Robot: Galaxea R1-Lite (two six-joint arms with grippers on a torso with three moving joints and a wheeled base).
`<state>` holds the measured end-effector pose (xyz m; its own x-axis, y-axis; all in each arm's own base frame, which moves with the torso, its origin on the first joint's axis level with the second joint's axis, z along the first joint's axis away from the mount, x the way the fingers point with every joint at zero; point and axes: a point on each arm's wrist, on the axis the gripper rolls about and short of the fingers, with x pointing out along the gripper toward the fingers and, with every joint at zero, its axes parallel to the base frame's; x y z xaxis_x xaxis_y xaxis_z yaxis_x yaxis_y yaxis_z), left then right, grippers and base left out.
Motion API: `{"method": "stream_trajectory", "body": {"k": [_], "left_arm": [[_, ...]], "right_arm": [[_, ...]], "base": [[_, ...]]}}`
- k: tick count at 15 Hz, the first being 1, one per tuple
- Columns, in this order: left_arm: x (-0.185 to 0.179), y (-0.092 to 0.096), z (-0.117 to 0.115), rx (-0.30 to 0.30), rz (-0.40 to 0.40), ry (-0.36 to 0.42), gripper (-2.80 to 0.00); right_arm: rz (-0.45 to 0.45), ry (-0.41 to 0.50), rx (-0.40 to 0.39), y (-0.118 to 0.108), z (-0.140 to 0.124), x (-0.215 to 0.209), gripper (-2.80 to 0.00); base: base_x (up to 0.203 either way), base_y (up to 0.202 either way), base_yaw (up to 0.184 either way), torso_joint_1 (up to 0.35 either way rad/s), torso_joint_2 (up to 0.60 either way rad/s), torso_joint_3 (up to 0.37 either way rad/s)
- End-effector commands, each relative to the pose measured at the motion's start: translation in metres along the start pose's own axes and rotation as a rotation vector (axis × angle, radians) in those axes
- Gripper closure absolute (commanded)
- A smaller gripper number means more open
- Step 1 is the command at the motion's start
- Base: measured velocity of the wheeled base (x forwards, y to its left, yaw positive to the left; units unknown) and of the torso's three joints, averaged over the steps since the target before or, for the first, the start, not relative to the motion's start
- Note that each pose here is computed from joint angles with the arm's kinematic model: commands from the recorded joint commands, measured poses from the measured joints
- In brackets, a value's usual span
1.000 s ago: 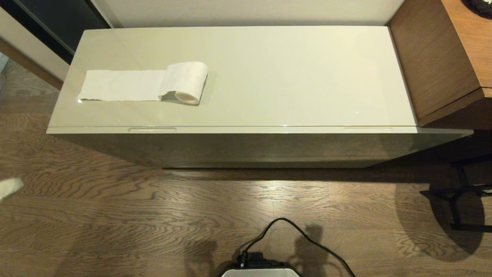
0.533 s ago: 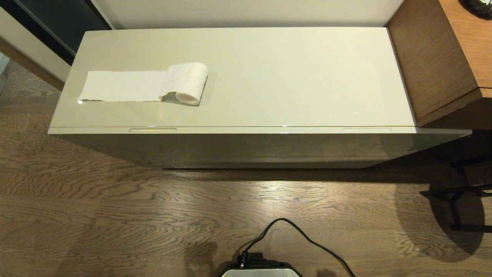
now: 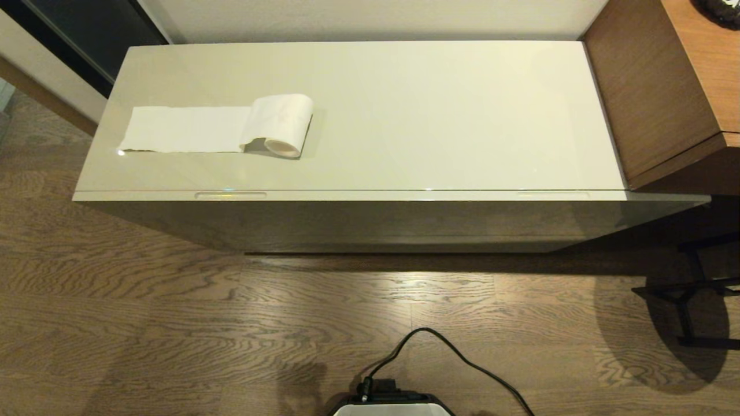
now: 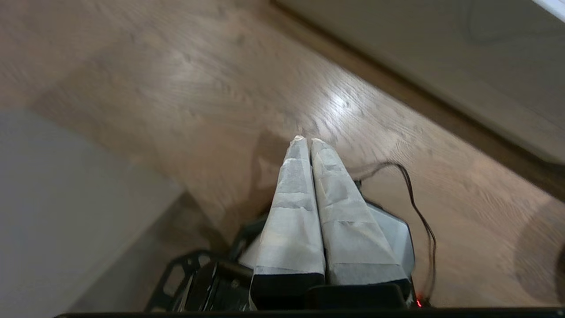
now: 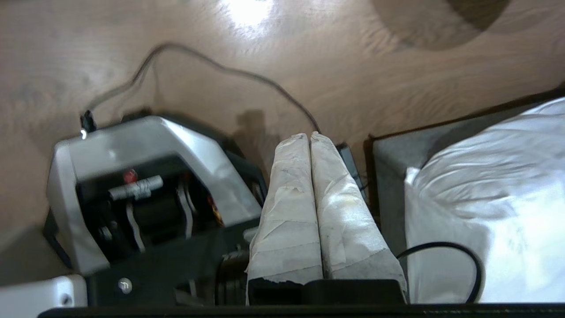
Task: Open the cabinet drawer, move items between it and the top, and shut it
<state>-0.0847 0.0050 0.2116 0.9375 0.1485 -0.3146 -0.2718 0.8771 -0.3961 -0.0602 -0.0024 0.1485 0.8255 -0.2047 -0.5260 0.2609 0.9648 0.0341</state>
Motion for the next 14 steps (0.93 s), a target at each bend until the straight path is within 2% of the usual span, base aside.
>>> {"method": "stream_trajectory", "body": {"k": [1, 3, 5, 6, 8, 9, 10, 12, 14], "left_arm": [[0.004, 0.008, -0.006, -0.010, -0.020, 0.038, 0.00], [-0.005, 0.007, -0.020, -0.001, -0.062, 0.022, 0.00], [-0.013, 0.014, -0.032, 0.010, -0.038, 0.079, 0.00], [-0.016, 0.018, -0.040, 0.024, -0.058, 0.048, 0.00], [-0.014, 0.030, -0.062, 0.169, -0.103, -0.053, 0.00], [-0.010, 0.031, -0.065, 0.233, -0.109, -0.079, 0.00], [-0.002, 0.027, -0.060, 0.274, -0.135, -0.144, 0.00], [0.023, 0.021, -0.057, 0.342, -0.173, -0.249, 0.00], [0.057, 0.022, -0.069, 0.475, -0.174, -0.317, 0.00]], "right_arm": [[-0.005, 0.021, -0.008, -0.001, -0.022, 0.013, 0.00], [0.005, -0.039, -0.036, 0.000, -0.030, 0.027, 0.00], [0.018, -0.105, -0.084, -0.002, -0.039, 0.025, 0.00], [0.029, -0.140, -0.104, -0.003, -0.044, 0.025, 0.00], [0.035, -0.187, -0.114, -0.002, -0.042, 0.029, 0.00], [0.034, -0.190, -0.114, -0.002, -0.042, 0.029, 0.00], [0.033, -0.241, -0.102, -0.001, -0.039, 0.033, 0.00], [0.026, -0.449, -0.053, 0.003, -0.027, 0.043, 0.00], [0.041, -0.687, 0.007, 0.006, -0.020, 0.053, 0.00]], "base": [[0.000, 0.000, 0.000, 0.000, 0.00, 0.000], [0.000, 0.000, 0.000, 0.000, 0.00, 0.000], [0.000, 0.000, 0.000, 0.000, 0.00, 0.000], [0.000, 0.000, 0.000, 0.000, 0.00, 0.000], [0.000, 0.000, 0.000, 0.000, 0.00, 0.000], [0.000, 0.000, 0.000, 0.000, 0.00, 0.000], [0.000, 0.000, 0.000, 0.000, 0.00, 0.000], [0.000, 0.000, 0.000, 0.000, 0.00, 0.000], [0.000, 0.000, 0.000, 0.000, 0.00, 0.000]]}}
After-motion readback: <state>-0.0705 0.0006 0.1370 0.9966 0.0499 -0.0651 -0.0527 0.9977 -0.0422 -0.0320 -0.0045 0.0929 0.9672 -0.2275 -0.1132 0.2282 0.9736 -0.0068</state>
